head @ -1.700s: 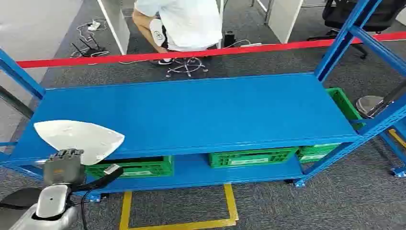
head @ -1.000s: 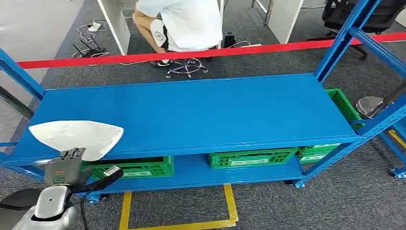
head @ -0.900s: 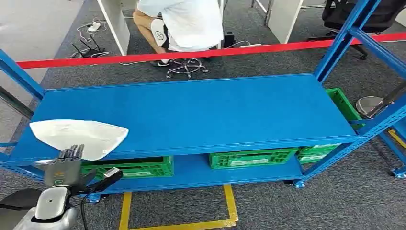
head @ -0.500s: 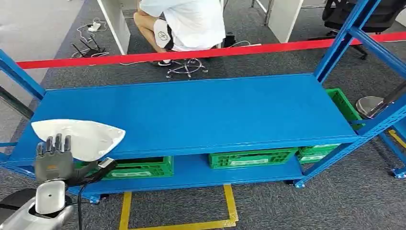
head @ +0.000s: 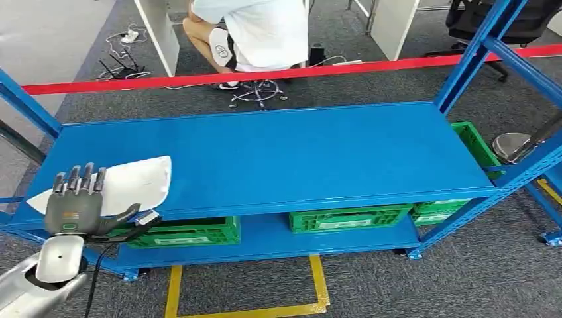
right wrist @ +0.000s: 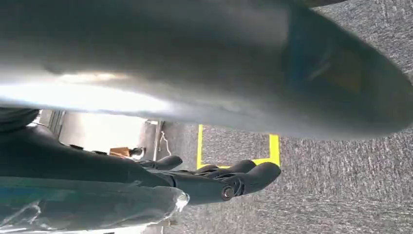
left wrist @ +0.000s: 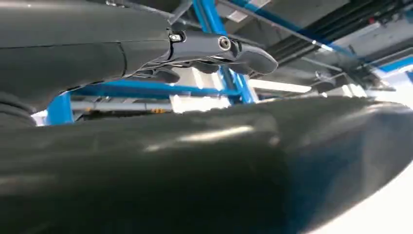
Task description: Take the parts from the cabinet and place them on the table.
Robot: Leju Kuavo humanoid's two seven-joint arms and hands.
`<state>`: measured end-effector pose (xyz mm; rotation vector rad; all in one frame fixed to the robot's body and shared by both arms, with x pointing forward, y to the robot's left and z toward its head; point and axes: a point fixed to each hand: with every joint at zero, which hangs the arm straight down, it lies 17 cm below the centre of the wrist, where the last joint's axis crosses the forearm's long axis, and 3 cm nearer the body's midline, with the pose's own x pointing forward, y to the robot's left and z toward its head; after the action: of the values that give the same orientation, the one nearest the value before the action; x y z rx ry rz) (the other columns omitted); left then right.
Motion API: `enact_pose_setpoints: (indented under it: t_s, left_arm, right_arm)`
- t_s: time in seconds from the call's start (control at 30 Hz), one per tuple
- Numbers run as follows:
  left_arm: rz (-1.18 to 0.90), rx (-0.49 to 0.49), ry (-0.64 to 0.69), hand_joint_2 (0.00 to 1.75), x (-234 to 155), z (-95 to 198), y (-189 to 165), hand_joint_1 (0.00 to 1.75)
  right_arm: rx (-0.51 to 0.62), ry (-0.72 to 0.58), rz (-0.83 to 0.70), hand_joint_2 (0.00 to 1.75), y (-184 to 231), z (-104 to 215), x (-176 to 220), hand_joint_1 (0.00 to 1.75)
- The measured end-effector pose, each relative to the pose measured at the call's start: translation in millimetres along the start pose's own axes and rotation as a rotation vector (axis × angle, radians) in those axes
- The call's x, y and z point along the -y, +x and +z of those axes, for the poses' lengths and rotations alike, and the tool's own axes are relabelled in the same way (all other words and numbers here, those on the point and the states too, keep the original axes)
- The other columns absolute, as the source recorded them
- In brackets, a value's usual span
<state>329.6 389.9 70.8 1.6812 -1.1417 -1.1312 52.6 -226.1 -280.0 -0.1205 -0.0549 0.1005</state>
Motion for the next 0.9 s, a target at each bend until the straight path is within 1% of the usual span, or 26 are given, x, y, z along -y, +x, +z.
enact_pose_setpoints:
  t_s: [0.17,0.4,0.53,0.57,0.6,0.63,0.67,0.7,0.77,0.8,0.83,0.87,0.9]
  left_arm:
    - [0.003,0.011,0.004,0.0,-2,0,3,0.0]
    - [0.041,0.036,-0.019,0.0,2,9,25,0.0]
    - [0.054,0.034,-0.028,0.0,3,12,31,0.0]
    - [0.072,0.02,-0.033,0.0,4,11,30,0.0]
    - [0.117,-0.011,-0.043,0.0,8,6,28,0.0]
    - [0.135,-0.011,-0.055,0.0,13,2,30,0.0]
    - [0.12,0.013,-0.065,1.75,16,8,35,0.0]
    - [0.086,0.04,-0.056,1.75,14,11,37,0.0]
    - [0.067,0.078,-0.058,1.75,15,18,45,0.0]
    - [0.072,0.078,-0.058,1.75,15,18,46,0.0]
    - [0.073,0.074,-0.058,1.75,15,18,46,0.0]
    - [0.074,0.069,-0.06,1.75,15,19,45,0.0]
    - [0.075,0.062,-0.063,1.75,16,19,44,0.0]
  right_arm:
    - [0.0,0.001,-0.006,0.0,0,0,0,0.0]
    - [0.001,0.011,-0.003,0.0,1,0,-2,0.0]
    - [0.001,0.011,-0.001,0.0,1,0,-2,0.0]
    - [-0.001,-0.009,-0.025,0.0,1,-1,4,0.0]
    - [-0.002,-0.098,-0.087,0.0,1,-7,45,0.0]
    - [-0.006,-0.171,-0.197,0.0,3,-8,69,0.0]
    - [-0.015,-0.219,-0.311,0.0,5,-9,88,0.0]
    - [-0.022,-0.207,-0.447,0.0,8,-9,87,0.0]
    - [0.0,-0.124,-0.772,0.0,23,-9,78,0.0]
    - [0.009,-0.059,-0.913,0.0,36,-7,61,0.0]
    - [-0.016,-0.01,-1.063,0.0,39,-5,49,0.0]
    - [-0.054,0.049,-1.156,0.0,42,-2,29,0.0]
    - [-0.005,0.027,-1.173,0.0,49,-1,30,0.0]
